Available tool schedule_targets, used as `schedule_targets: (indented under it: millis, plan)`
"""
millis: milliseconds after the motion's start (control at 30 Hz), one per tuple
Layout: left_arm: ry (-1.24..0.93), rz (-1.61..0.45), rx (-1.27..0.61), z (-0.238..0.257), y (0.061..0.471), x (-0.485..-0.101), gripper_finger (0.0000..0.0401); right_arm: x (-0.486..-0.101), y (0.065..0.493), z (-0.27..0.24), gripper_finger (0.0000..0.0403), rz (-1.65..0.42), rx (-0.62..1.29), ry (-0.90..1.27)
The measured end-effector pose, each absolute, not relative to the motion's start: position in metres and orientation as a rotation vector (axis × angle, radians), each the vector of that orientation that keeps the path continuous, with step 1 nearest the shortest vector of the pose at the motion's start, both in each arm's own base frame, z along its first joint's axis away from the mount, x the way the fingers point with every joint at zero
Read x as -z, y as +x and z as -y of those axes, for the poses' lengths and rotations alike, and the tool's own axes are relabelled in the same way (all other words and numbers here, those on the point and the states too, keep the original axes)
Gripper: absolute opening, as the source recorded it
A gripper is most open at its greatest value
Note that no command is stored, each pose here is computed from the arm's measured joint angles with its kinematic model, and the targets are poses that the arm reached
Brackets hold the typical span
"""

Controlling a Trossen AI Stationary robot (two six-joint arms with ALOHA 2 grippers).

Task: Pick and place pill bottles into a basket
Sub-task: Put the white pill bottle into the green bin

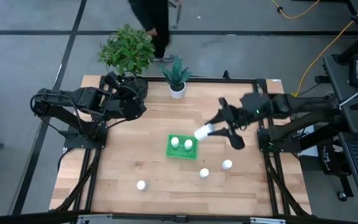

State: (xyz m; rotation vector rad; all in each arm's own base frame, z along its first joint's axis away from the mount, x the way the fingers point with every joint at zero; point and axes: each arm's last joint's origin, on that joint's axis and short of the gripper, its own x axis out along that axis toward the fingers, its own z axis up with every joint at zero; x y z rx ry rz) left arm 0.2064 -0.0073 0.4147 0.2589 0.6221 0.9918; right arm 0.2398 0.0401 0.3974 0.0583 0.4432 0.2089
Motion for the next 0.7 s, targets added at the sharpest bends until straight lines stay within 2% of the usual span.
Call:
schedule_targets:
  millis: [267,700]
  plan:
    - [0.254,-0.625,-0.985,0.007,0.207,-0.415,0.0306,-0.355,0.276,-0.073,0.0159,-0.623,-0.217,0.094]
    - [0.262,-0.628,-0.904,0.020,0.206,-0.414,0.0306,-0.286,0.323,-0.086,0.0160,-0.881,-0.169,0.091]
